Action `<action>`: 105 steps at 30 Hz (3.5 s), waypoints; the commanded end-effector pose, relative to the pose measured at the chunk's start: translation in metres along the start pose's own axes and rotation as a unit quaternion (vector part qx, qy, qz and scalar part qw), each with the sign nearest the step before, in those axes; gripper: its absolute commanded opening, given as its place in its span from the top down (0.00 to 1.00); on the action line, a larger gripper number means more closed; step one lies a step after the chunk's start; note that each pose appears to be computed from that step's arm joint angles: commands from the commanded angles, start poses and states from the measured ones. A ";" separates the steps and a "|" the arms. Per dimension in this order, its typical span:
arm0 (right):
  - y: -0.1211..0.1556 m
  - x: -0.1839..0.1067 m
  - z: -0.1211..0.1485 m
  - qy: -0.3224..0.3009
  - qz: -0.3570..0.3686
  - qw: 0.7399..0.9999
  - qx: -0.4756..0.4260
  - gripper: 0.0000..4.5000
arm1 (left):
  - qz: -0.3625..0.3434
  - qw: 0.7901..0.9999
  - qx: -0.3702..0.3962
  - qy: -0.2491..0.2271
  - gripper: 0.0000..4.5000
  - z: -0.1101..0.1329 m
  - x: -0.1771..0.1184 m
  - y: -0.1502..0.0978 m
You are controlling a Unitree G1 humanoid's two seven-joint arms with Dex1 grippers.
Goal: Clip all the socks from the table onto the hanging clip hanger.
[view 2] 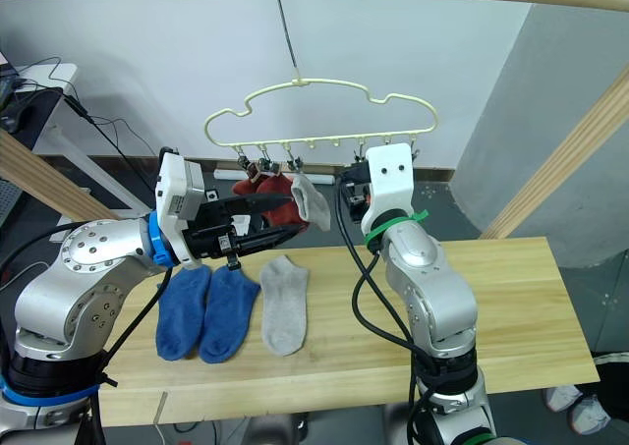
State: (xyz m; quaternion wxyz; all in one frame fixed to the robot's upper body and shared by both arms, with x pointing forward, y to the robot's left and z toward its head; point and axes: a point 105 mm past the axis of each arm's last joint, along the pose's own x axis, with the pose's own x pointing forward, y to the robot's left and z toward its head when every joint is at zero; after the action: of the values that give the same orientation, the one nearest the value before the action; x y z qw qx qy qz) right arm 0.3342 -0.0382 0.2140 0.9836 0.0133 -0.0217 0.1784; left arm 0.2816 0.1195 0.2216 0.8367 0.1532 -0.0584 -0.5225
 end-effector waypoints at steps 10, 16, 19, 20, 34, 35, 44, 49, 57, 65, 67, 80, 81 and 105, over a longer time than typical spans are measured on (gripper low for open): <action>0.010 -0.002 0.026 -0.057 0.017 0.998 0.011 0.32 | -0.008 1.000 0.021 -0.009 0.46 0.008 0.002 -0.003; 0.013 0.001 0.031 -0.068 0.026 0.997 0.007 0.32 | -0.007 1.000 0.020 -0.010 0.46 0.008 0.002 -0.003; 0.014 0.003 0.032 -0.071 0.030 0.997 0.010 0.32 | -0.007 1.000 0.020 -0.010 0.46 0.008 0.002 -0.003; 0.014 0.004 0.032 -0.072 0.030 0.997 0.011 0.32 | -0.007 1.000 0.020 -0.010 0.46 0.008 0.002 -0.004; 0.018 0.016 0.034 -0.087 0.043 0.995 0.012 0.32 | -0.003 1.000 0.020 -0.007 0.46 0.008 0.001 -0.004; 0.018 0.016 0.034 -0.087 0.043 0.995 0.012 0.32 | -0.003 1.000 0.020 -0.007 0.46 0.008 0.001 -0.004; 0.017 0.017 0.035 -0.091 0.041 0.995 0.011 0.32 | -0.003 1.000 0.018 -0.009 0.46 0.008 0.001 -0.005; 0.015 0.017 0.034 -0.092 0.035 0.995 0.012 0.51 | -0.003 1.000 0.018 -0.009 0.46 0.008 0.002 -0.005; 0.010 0.018 0.035 -0.095 0.025 0.995 0.013 0.98 | 0.014 1.000 0.004 -0.011 0.46 0.005 0.000 -0.006; 0.008 0.018 0.035 -0.095 0.024 0.995 0.012 0.98 | 0.082 0.992 -0.090 0.013 0.46 -0.025 -0.011 -0.017; 0.008 0.018 0.035 -0.095 0.023 0.995 0.012 0.98 | 0.109 0.987 -0.113 0.031 0.46 -0.040 -0.017 -0.019; 0.013 0.017 0.032 -0.085 0.040 0.996 0.009 0.98 | 0.355 0.897 -0.223 0.138 0.00 -0.158 -0.024 -0.030; 0.013 0.017 0.032 -0.084 0.041 0.996 0.009 0.98 | 0.366 0.892 -0.223 0.141 0.00 -0.162 -0.025 -0.023; 0.016 0.015 0.027 -0.071 0.047 0.996 0.011 0.98 | 0.394 0.850 -0.257 0.238 0.08 -0.206 -0.007 -0.006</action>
State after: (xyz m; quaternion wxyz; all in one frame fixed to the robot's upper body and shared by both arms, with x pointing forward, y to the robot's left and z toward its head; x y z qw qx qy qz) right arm 0.3508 -0.0237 0.2279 0.9758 0.0267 -0.0623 0.2078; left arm 0.3271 0.1643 0.0253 0.9704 0.0094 0.2214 -0.0963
